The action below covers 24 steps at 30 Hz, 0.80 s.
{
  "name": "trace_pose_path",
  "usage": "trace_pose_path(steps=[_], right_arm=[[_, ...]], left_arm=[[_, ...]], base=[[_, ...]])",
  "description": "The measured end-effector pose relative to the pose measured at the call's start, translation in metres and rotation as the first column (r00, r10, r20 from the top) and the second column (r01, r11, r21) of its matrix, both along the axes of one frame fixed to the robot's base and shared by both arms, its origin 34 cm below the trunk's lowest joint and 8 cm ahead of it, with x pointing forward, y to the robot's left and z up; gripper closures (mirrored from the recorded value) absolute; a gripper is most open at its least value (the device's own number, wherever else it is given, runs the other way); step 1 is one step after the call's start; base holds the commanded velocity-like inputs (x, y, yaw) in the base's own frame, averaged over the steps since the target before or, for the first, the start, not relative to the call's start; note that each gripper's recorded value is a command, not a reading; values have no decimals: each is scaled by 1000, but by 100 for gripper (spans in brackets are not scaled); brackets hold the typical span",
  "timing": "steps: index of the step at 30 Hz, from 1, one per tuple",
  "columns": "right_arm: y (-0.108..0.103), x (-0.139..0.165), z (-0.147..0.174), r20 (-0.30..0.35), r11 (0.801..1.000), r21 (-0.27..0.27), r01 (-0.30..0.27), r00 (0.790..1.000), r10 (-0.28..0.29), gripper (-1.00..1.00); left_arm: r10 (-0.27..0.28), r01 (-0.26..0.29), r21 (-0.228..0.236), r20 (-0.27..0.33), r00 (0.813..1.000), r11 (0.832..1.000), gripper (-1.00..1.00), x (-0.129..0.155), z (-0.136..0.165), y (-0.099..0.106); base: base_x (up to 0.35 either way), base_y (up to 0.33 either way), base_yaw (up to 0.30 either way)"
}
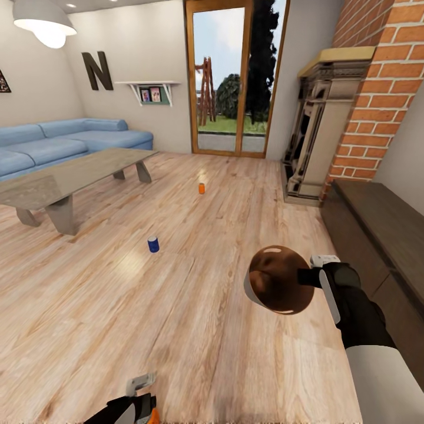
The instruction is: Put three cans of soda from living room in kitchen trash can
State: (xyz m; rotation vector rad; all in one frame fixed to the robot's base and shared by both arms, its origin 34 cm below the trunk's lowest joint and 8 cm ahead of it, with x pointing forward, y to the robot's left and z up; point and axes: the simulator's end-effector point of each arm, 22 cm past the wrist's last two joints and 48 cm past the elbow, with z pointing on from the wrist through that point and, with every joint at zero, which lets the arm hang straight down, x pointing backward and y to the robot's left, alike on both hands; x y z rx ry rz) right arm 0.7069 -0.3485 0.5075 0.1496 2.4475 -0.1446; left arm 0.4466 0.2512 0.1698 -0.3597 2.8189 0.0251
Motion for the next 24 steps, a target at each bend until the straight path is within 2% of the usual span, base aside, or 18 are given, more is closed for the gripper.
trace_pose_path(steps=[5, 15, 24], right_arm=[[1, 0, -13, -20, 1000, 3, -1, 1000, 1, 100], [0, 0, -13, -20, 1000, 0, -1, 1000, 1, 100], [0, -1, -32, -49, 1000, -1, -1, 999, 1, 100]], left_arm=[[1, -1, 4, -11, 1000, 1000, -100, -5, -7, 1], [8, -9, 16, 44, 999, 1000, -100, 6, -3, 3], [5, -6, 14, 21, 1000, 1000, -100, -2, -14, -1]], base=[[0, 0, 0], [0, 0, 0], [0, 0, 0]])
